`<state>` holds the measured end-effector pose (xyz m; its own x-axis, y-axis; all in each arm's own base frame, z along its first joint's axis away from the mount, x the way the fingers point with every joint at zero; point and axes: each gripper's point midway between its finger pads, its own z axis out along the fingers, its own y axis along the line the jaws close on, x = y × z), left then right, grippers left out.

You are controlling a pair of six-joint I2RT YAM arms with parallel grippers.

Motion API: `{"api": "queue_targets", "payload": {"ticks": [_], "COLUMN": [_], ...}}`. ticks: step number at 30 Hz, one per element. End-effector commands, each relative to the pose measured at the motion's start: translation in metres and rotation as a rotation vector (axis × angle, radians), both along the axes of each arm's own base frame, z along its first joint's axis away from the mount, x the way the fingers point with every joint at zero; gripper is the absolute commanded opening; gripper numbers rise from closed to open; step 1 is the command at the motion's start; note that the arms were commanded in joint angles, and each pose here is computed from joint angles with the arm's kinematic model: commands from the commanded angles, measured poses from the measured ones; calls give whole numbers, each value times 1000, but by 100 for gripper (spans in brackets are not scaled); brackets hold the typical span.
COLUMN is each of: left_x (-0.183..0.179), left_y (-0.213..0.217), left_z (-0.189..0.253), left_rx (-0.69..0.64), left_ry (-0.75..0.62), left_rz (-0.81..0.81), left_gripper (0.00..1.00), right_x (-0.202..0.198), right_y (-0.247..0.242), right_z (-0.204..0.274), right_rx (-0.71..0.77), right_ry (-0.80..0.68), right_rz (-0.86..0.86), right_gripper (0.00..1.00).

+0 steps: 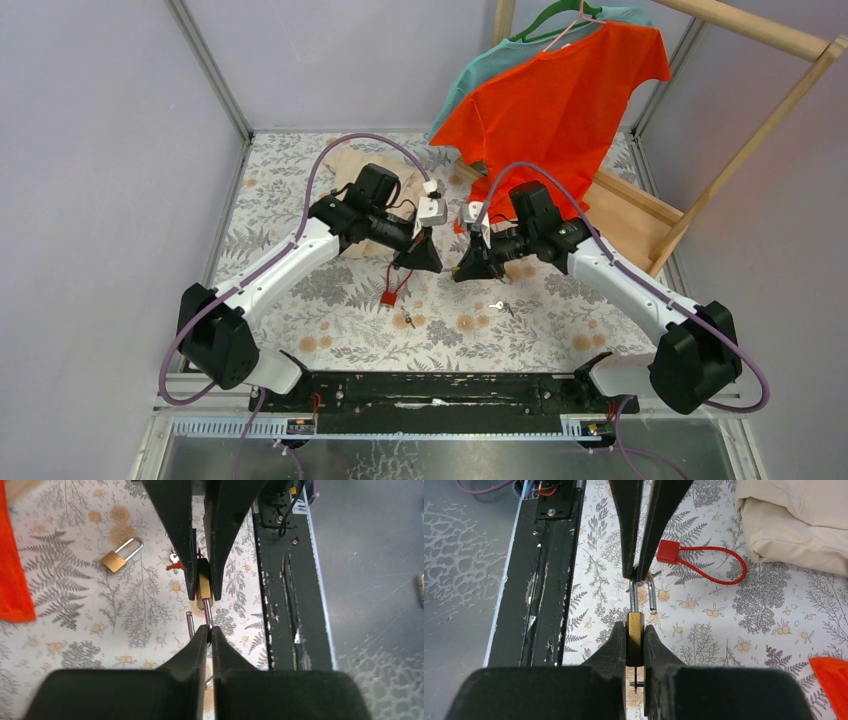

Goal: Lock with the key
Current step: Lock the lock.

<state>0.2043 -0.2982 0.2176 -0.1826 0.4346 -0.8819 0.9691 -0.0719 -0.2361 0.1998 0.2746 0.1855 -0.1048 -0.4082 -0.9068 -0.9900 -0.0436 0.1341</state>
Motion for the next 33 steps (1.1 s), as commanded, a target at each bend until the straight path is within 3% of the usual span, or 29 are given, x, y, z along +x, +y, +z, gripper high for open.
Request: {"api": "queue_targets", "payload": {"ticks": [1,3,5,9,17,33], "left_x": [-2,-3,1,7,5,6], "left_y": [-3,-1,0,3,-4,-16], "left_z": [10,11,11,10,-1,-7], "left_rx": [-37,-40,-40,-39,-47,-18], "left_ry": [-56,-79,-141,-223,-244,-197], "left_rz": [-39,-41,-46,-33,-43,10], "left_gripper": [20,37,60,69,67,38], "right_x": [1,-1,-1,-1,-1,3], "right_y": [0,0,-1,-2,-4,-8], "right_z": [17,18,20,26,35,36], "right_rx": [33,35,36,42,69,74], "right_ry": [-81,-84,-92,-103,-108,-117], "right_rz": [1,1,-2,-7,-20,-40], "right_gripper": [0,0,0,0,0,0]}}
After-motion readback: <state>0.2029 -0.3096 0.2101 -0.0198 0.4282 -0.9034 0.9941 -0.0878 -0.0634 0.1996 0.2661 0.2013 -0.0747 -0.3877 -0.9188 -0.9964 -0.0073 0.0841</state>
